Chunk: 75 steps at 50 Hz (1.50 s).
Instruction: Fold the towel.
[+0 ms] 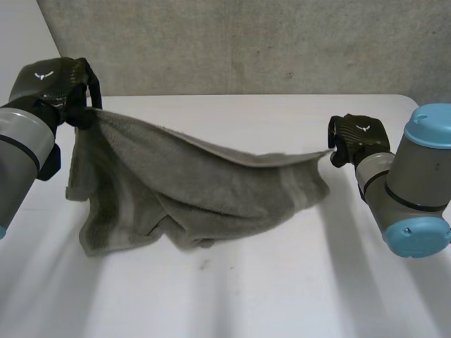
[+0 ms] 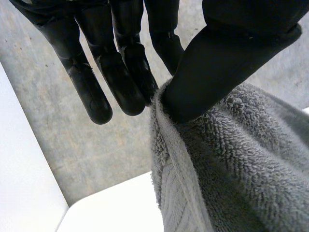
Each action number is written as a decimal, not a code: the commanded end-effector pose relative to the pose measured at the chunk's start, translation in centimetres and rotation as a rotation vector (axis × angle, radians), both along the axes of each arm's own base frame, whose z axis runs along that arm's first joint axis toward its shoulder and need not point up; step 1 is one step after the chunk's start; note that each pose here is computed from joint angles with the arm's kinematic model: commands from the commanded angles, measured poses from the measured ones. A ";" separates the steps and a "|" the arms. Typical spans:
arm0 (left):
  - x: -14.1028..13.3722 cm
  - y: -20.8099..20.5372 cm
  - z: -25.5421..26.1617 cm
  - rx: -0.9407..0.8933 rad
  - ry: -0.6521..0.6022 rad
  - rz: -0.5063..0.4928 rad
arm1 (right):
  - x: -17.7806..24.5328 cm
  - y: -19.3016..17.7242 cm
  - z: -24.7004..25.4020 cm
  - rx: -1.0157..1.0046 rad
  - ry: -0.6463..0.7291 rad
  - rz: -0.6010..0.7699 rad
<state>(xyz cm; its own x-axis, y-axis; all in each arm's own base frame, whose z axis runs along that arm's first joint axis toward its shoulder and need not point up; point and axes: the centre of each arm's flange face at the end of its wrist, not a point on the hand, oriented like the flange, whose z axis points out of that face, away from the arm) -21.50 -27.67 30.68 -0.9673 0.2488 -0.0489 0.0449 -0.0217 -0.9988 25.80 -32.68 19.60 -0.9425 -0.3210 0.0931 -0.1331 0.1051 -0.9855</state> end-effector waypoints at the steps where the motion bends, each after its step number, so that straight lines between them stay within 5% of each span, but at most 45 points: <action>1: -0.1 -0.2 -2.4 0.074 -0.023 -0.015 | 0.3 1.5 0.5 -0.014 0.028 0.145; 23: -0.8 1.0 -5.4 0.168 -0.050 -0.070 | 1.0 0.7 -1.9 0.058 0.084 0.217; 36: -2.4 5.3 -1.6 0.054 -0.020 -0.226 | 10.1 2.4 0.1 -0.016 0.005 0.696; 49: -2.2 10.2 0.4 -0.029 0.001 -0.297 | 13.8 3.3 -2.1 0.125 -0.057 0.875; 64: -1.7 11.1 0.1 -0.065 -0.094 -0.291 | 14.5 1.2 -3.0 0.076 -0.036 0.821; 75: -0.5 8.7 -0.9 -0.038 -0.104 -0.210 | 12.4 -1.2 -1.2 -0.106 0.196 0.623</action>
